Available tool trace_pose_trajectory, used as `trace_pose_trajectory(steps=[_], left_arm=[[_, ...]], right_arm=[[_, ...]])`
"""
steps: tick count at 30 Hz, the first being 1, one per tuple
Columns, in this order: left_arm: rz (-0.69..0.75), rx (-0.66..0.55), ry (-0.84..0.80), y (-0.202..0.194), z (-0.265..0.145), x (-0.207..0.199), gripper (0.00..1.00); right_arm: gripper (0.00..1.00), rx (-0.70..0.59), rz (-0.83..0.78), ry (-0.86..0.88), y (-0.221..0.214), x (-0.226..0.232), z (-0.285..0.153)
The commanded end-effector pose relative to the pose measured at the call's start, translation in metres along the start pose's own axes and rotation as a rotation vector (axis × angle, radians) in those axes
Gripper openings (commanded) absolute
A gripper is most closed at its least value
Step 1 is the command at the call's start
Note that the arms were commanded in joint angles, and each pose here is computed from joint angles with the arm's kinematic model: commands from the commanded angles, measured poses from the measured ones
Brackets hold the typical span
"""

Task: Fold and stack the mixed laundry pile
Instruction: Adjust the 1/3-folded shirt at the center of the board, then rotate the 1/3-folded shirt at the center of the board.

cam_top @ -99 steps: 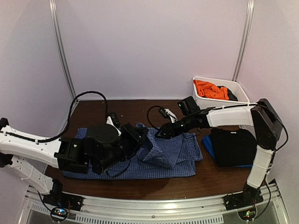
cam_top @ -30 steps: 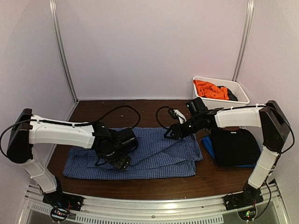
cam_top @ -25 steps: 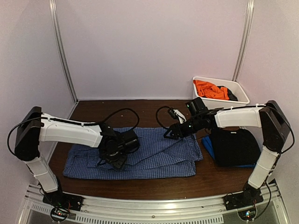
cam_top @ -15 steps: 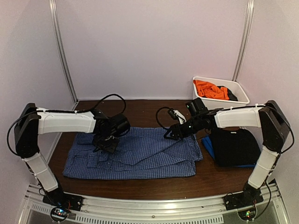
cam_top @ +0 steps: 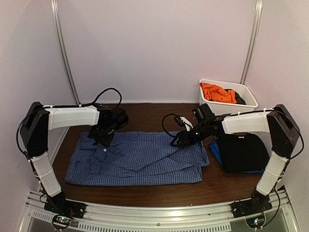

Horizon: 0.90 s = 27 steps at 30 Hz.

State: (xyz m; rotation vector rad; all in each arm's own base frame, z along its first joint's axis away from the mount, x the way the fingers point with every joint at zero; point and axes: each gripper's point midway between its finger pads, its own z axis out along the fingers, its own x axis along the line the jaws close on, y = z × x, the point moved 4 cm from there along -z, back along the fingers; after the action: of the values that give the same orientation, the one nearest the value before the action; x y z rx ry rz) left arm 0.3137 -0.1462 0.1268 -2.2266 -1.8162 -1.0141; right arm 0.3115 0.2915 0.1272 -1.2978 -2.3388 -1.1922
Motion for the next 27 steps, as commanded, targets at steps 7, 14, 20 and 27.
trace_pose_trajectory(steps=[7,14,20,27], left_arm=[[-0.109,-0.215,-0.318,-0.002,-0.057,0.023,0.70],[-0.027,-0.220,-0.533,0.010,-0.056,-0.023,0.73],[0.011,-0.194,-0.601,0.027,-0.032,-0.066,0.70],[-0.009,-0.040,-0.551,0.007,0.019,-0.088,0.66]], right_arm=[[0.56,-0.012,0.006,-0.030,-0.007,0.000,-0.012],[0.51,0.015,0.055,-0.061,-0.024,-0.001,-0.006],[0.49,0.061,0.081,-0.149,-0.043,-0.008,0.012],[0.48,0.132,0.096,-0.305,-0.055,-0.047,0.040]])
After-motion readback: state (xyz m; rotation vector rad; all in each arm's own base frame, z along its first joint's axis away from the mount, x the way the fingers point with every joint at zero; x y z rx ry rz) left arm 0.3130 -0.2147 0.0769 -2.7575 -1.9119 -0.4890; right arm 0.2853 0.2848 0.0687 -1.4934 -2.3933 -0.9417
